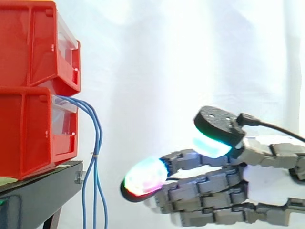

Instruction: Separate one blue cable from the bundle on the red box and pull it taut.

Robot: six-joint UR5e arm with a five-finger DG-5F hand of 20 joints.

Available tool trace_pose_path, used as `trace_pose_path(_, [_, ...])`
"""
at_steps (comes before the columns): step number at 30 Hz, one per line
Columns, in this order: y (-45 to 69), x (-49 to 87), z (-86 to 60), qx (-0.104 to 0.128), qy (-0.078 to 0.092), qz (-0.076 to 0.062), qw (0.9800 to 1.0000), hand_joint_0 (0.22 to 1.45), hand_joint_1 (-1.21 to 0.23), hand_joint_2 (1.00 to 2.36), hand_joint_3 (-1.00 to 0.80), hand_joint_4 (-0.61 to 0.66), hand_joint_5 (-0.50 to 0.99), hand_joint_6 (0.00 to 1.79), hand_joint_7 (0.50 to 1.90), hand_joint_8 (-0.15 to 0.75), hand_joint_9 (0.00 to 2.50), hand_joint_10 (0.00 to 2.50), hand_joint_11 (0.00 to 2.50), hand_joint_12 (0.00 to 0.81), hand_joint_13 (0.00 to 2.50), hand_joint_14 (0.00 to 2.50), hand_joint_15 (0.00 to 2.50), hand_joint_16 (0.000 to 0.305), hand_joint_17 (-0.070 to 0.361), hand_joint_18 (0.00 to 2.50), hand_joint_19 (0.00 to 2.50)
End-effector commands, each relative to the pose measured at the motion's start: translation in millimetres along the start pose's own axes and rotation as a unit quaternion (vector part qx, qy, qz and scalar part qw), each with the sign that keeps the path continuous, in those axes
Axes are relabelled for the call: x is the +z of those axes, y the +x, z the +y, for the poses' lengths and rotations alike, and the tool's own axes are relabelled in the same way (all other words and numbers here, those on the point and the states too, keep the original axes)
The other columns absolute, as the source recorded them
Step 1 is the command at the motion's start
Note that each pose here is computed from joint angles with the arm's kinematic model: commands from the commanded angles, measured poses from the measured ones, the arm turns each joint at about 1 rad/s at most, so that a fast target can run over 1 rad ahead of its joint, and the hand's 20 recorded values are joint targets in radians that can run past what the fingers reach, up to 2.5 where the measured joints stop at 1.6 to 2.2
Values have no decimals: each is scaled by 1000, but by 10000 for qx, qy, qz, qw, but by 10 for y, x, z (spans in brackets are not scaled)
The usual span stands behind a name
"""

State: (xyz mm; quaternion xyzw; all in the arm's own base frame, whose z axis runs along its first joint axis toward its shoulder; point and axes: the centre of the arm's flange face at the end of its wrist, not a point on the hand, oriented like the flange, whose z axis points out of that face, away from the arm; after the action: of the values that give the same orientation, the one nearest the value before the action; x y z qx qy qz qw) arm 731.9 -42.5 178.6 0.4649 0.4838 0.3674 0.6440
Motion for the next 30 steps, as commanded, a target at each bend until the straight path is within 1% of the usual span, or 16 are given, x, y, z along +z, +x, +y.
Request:
trace_pose_path(1, [57, 160, 26, 79, -9, -7, 10000, 491, -544, 1000, -500, 144, -215, 501, 676, 197, 394, 0, 0, 307, 118, 0, 0, 43, 97, 0, 74])
trace_pose_path(4, [37, 176, 36, -24, 40, -169, 9998, 492, -544, 1000, -500, 145, -213, 502, 677, 197, 397, 0, 0, 308, 120, 0, 0, 43, 98, 0, 76])
trace_pose_path(6, [57, 168, -87, -77, 156, -348, 9992, 492, -544, 1000, -500, 147, -213, 501, 679, 198, 399, 0, 0, 308, 120, 0, 0, 43, 97, 0, 75])
trace_pose_path(7, [81, 186, -190, -81, 195, -439, 9988, 492, -544, 1000, -500, 146, -213, 501, 680, 198, 401, 0, 0, 308, 119, 0, 0, 43, 97, 0, 75])
trace_pose_path(9, [105, 253, -198, -19, 129, -519, 9986, 492, -544, 1000, -500, 144, -211, 501, 680, 200, 403, 0, 0, 308, 120, 0, 0, 43, 98, 0, 76])
trace_pose_path(10, [158, 346, -213, 38, 34, -537, 9985, 492, -544, 1000, -500, 146, -211, 501, 682, 200, 403, 0, 0, 308, 120, 0, 0, 43, 98, 0, 76])
trace_pose_path(16, [202, 359, -169, -87, -9, -530, 9986, 492, -546, 1000, -500, 148, -208, 502, 690, 199, 413, 0, 0, 299, 116, 0, 0, 43, 97, 0, 84])
trace_pose_path(18, [218, 390, -129, -157, -72, -540, 9984, 492, -545, 1000, -500, 146, -207, 502, 692, 200, 415, 0, 0, 296, 118, 0, 0, 42, 95, 0, 86])
trace_pose_path(19, [251, 409, -201, -243, -101, -563, 9981, 493, -545, 1000, -500, 147, -207, 502, 692, 200, 418, 0, 0, 295, 120, 0, 0, 42, 95, 0, 83])
trace_pose_path(20, [251, 409, -201, -243, -101, -563, 9981, 494, -545, 1000, -500, 149, -207, 502, 694, 199, 419, 0, 0, 295, 120, 0, 0, 42, 95, 0, 81])
trace_pose_path(21, [281, 434, -164, -261, -220, -580, 9977, 493, -545, 1000, -500, 147, -206, 502, 694, 200, 421, 0, 0, 295, 121, 0, 0, 42, 95, 0, 85])
trace_pose_path(25, [327, 428, -144, -345, -245, -554, 9976, 494, -545, 1000, -500, 151, -204, 502, 697, 202, 431, 0, 0, 290, 126, 0, 0, 41, 93, 0, 87])
trace_pose_path(27, [358, 417, -209, -377, -204, -529, 9977, 495, -544, 1000, -500, 149, -204, 502, 695, 204, 448, 0, 0, 287, 129, 0, 0, 41, 93, 0, 95])
trace_pose_path(28, [405, 413, -265, -364, -206, -505, 9978, 495, -544, 1000, -500, 151, -204, 502, 696, 205, 449, 0, 0, 287, 130, 0, 0, 41, 93, 0, 94])
trace_pose_path(29, [417, 411, -261, -356, -212, -490, 9979, 495, -544, 1000, -500, 152, -204, 502, 696, 204, 452, 0, 0, 287, 130, 0, 0, 41, 93, 0, 93])
trace_pose_path(30, [525, 381, -423, -356, -160, -435, 9983, 495, -544, 1000, -500, 154, -203, 502, 702, 205, 453, 0, 0, 287, 131, 0, 0, 41, 93, 0, 93])
